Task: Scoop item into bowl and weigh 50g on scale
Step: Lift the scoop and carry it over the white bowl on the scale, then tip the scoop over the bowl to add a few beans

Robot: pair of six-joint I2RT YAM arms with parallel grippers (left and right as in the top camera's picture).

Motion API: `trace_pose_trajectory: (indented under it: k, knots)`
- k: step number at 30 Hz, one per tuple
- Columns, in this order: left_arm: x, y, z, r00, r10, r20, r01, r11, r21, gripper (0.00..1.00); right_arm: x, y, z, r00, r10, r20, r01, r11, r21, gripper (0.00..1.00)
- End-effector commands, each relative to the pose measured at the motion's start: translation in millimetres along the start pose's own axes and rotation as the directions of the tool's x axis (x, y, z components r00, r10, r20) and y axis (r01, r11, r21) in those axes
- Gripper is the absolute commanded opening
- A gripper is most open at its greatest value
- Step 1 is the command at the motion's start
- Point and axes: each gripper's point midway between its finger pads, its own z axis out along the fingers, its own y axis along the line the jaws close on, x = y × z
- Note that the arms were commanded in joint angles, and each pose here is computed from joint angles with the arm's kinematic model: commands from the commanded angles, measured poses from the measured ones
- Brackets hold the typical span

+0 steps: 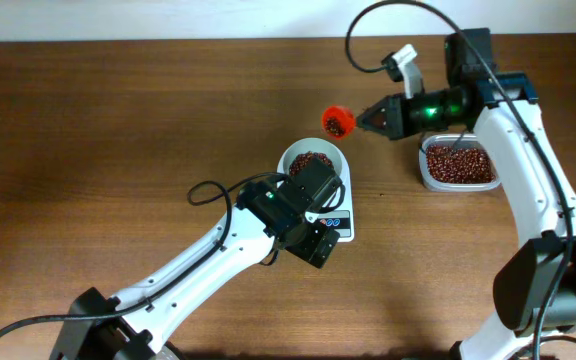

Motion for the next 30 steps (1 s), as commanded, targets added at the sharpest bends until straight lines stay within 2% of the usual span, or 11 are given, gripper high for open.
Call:
trace_pose_trajectory:
  k: [1,4,7,11,30]
  knots:
    - [0.0,0.8,-3.0,1.000,0.013,0.012,-0.013,1.000,-0.007,0.99,0.0,-3.9,9.7,0.995,-0.085,-0.047,0.090,0.989,0.121,0.04]
    - [0.0,0.8,-3.0,1.000,0.013,0.012,-0.013,1.000,-0.007,0.99,4.6,8.1,22.0,0.976,-0.193,-0.096,0.205,0.970,0.133,0.04]
    - [0.0,0.8,-3.0,1.000,0.013,0.012,-0.013,1.000,-0.007,0.99,9.5,7.4,31.5,0.963,-0.224,-0.152,0.253,0.944,0.212,0.04]
    - [0.0,0.8,-3.0,1.000,0.013,0.012,-0.013,1.000,-0.007,0.99,11.5,14.1,37.5,0.952,-0.256,-0.168,0.287,0.937,0.201,0.04]
    - [0.0,0.8,-3.0,1.000,0.013,0.012,-0.013,1.000,-0.007,0.99,10.4,13.8,37.4,0.952,-0.259,-0.164,0.289,0.936,0.202,0.04]
